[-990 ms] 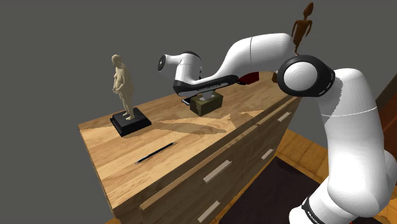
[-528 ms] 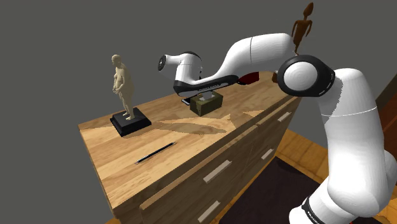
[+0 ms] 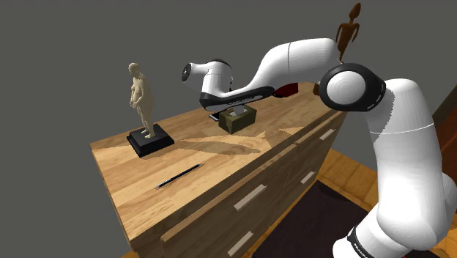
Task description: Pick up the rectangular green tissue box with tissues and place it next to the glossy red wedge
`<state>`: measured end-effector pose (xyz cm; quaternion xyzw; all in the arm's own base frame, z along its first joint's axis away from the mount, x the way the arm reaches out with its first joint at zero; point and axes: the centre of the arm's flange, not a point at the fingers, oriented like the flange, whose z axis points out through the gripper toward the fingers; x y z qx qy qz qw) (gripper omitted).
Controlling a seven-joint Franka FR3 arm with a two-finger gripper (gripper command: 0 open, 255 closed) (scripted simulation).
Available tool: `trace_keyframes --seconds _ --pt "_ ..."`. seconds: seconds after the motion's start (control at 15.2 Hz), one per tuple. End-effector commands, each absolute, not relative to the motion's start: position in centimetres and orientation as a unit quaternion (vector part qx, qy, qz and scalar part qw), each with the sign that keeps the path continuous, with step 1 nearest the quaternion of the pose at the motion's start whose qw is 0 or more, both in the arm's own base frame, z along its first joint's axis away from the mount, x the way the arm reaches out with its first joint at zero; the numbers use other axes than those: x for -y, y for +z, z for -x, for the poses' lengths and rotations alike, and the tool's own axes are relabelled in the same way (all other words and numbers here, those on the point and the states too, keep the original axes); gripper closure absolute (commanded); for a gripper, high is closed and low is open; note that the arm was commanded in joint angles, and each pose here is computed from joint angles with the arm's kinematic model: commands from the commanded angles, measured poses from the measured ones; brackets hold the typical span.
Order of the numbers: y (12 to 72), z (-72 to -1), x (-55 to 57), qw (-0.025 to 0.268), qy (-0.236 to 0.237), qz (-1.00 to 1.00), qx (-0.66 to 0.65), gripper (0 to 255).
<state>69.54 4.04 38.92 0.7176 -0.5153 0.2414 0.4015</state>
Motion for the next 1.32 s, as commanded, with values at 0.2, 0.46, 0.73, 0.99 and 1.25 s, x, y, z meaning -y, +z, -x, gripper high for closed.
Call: trace_keyframes --seconds 0.2,0.46,0.73,0.99,1.25 --pt "41.0 -69.5 -4.0 0.402 0.241 -0.718 0.515 255" --pt "43.1 -69.5 -4.0 0.402 0.241 -0.718 0.515 255" --pt "45.2 -69.5 -4.0 0.402 0.241 -0.718 0.515 255" --pt "47.3 -69.5 -4.0 0.402 0.241 -0.718 0.515 255" --pt "49.4 -69.5 -4.0 0.402 0.241 -0.718 0.515 255"
